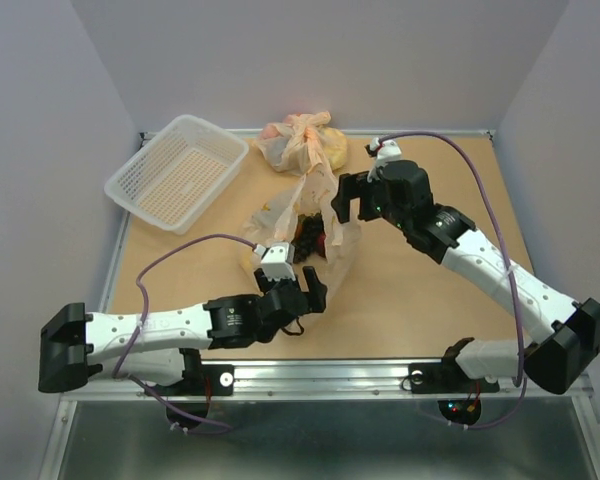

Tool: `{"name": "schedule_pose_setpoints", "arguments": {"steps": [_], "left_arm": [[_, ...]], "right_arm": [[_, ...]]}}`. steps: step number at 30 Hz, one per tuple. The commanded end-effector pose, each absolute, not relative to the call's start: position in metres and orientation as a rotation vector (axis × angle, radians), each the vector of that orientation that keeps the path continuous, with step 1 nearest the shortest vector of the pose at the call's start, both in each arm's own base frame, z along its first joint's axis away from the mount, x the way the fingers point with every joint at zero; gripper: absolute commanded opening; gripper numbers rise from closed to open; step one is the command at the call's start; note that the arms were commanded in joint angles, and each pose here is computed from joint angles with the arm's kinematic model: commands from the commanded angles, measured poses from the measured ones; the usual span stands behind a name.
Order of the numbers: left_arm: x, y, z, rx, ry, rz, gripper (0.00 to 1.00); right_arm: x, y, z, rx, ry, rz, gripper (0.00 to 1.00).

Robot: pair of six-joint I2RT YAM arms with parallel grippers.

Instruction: Untie the knot of the plastic bag and take out the fruit

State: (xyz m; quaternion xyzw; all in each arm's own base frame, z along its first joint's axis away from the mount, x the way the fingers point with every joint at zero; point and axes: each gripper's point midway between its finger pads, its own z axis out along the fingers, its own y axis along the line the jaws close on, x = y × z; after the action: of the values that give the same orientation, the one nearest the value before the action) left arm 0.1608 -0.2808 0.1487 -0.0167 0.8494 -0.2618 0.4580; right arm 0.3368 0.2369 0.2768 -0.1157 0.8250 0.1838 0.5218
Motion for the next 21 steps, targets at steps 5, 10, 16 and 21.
{"name": "schedule_pose_setpoints", "arguments": {"steps": [5,10,16,21], "left_arm": [[0.181,-0.259,0.191,-0.184,2.006,-0.654,0.93],[0.195,-0.236,0.187,-0.283,2.013,-0.604,0.93],[0.213,-0.214,0.187,-0.34,2.003,-0.536,0.93],[0.23,-0.195,0.185,-0.407,2.021,-0.46,0.93]], "right_arm": [[0.316,0.216,0.252,-0.223,1.996,0.422,1.0],[0.31,0.196,0.236,-0.166,2.01,0.351,0.99],[0.304,0.171,0.223,-0.097,2.009,0.259,0.99],[0.299,0.161,0.215,-0.061,2.012,0.23,0.99]]}}
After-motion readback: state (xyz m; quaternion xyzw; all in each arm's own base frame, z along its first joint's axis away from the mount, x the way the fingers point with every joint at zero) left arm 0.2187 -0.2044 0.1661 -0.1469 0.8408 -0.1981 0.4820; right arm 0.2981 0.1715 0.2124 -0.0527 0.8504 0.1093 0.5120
